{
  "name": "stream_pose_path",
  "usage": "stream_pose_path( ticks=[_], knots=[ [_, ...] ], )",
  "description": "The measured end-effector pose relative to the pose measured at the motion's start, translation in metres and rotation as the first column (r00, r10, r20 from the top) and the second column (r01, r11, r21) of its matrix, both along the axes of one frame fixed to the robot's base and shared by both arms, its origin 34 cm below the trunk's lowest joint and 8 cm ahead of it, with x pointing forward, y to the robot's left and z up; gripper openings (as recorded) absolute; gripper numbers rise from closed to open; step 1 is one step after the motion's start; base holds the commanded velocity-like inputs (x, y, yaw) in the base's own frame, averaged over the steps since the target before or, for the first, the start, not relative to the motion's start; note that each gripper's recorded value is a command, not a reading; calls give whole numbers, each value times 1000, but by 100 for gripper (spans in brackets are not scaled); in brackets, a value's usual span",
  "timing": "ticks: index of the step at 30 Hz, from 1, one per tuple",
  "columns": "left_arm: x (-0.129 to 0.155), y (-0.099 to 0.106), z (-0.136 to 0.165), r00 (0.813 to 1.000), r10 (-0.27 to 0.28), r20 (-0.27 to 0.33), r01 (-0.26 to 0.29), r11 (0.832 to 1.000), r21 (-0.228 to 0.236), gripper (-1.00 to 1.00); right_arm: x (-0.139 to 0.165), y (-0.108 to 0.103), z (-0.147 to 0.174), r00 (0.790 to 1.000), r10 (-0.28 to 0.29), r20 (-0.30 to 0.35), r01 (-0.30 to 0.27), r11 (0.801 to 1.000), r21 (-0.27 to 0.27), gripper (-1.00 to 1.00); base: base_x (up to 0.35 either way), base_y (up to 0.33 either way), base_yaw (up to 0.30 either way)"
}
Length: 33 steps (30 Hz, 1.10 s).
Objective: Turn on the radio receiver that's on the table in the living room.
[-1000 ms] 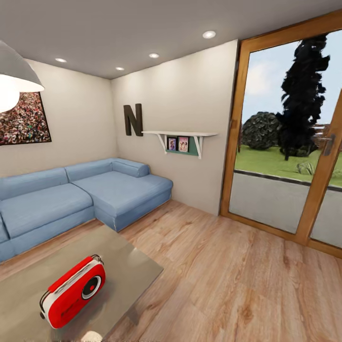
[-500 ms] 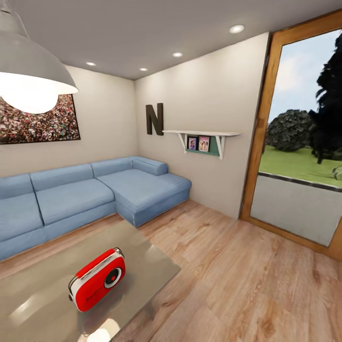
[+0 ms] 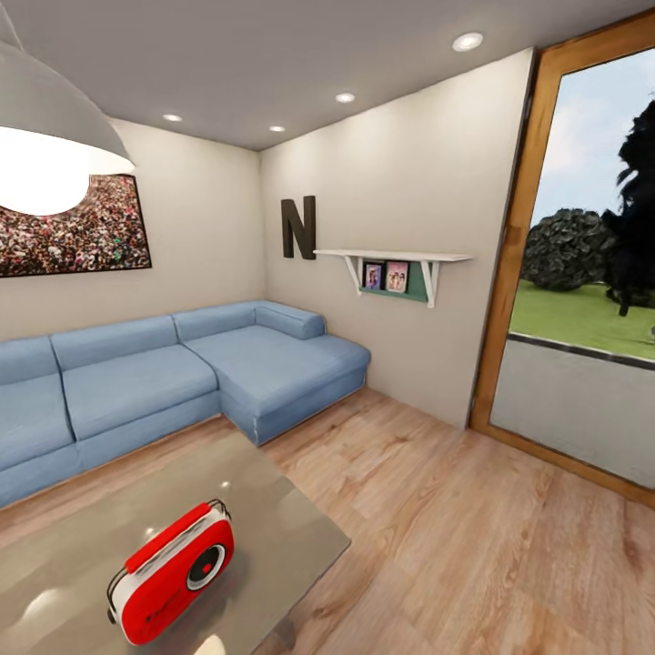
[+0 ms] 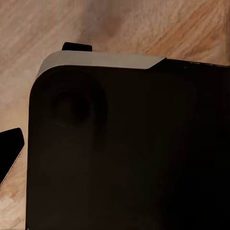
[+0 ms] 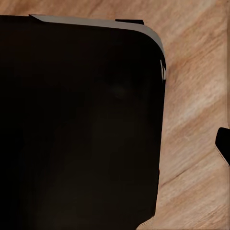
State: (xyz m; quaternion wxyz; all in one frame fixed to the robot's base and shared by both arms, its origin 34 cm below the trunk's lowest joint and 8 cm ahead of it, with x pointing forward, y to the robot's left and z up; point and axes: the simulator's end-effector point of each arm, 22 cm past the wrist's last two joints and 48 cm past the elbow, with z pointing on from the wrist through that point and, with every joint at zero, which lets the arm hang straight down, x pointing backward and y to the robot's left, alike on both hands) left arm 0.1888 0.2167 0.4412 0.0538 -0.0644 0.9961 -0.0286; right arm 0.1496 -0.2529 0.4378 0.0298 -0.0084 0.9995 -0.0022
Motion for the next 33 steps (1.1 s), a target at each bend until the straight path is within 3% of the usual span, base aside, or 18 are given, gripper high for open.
stream_pose_path(
  ticks=[14,33],
  knots=[
    [1,0,0,1000,0,3,0,1000,0,100,0,0,0,1000,-1,0,1,1000,0,100,302,0,3],
    [1,-1,0,1000,2,3,-2,1000,-1,100,1,0,0,1000,-3,3,3,1000,0,100,17,0,244]
  ],
)
